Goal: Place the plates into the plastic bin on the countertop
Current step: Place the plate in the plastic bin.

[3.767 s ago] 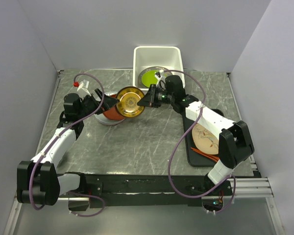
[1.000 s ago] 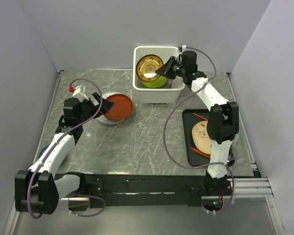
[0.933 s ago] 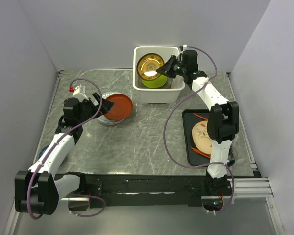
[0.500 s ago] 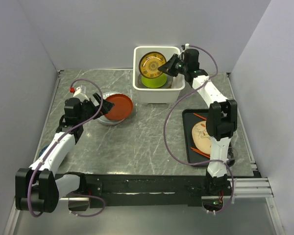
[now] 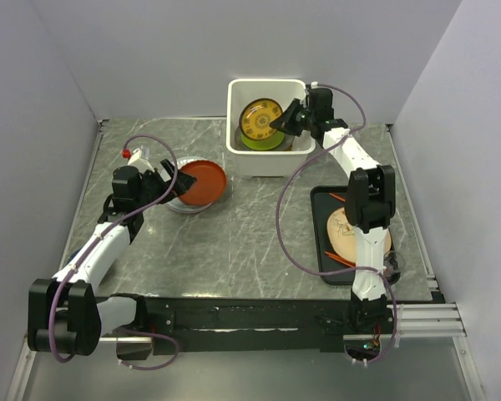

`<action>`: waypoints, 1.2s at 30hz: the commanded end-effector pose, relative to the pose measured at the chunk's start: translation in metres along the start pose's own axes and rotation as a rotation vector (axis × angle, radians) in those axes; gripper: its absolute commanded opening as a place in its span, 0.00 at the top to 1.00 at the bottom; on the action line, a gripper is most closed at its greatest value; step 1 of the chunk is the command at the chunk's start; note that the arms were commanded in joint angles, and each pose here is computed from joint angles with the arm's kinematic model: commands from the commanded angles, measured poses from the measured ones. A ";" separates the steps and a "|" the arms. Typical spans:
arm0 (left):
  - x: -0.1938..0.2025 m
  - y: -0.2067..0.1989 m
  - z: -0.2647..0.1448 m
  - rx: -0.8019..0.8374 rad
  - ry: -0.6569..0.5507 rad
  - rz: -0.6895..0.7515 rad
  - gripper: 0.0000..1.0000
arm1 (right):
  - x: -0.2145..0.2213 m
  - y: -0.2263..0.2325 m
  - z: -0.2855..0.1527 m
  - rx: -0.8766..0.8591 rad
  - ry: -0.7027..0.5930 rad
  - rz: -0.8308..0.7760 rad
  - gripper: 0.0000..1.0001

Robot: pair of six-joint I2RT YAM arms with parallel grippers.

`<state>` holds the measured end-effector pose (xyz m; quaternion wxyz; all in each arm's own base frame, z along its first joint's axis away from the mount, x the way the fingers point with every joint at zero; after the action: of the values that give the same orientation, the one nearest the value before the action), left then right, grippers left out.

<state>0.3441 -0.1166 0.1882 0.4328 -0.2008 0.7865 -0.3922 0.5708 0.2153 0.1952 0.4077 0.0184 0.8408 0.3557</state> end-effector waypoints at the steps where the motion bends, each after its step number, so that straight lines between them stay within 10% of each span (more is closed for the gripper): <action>1: -0.012 -0.020 -0.003 0.060 -0.033 0.044 0.01 | -0.028 0.008 -0.003 -0.014 -0.068 -0.047 1.00; 24: -0.021 -0.027 -0.017 0.042 -0.077 0.069 0.01 | -0.003 -0.028 0.015 0.100 0.020 -0.028 0.97; 36: -0.019 -0.024 -0.016 0.036 -0.072 0.062 0.01 | 0.001 -0.035 0.006 0.143 0.039 -0.027 0.74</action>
<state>0.3357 -0.1121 0.1991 0.4462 -0.2018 0.7831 -0.3834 0.5764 0.2034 0.1400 0.3604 0.0335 0.8826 0.3000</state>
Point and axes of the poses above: each gripper's point midway between its finger pads, its own z axis out along the fingers, its own y axis along the line the jaws close on, x = y × z, the point moved 1 cm from there along -z, back along the fingers, and after that the axes turned 12 degrees about -z, right-handed, at the moved point
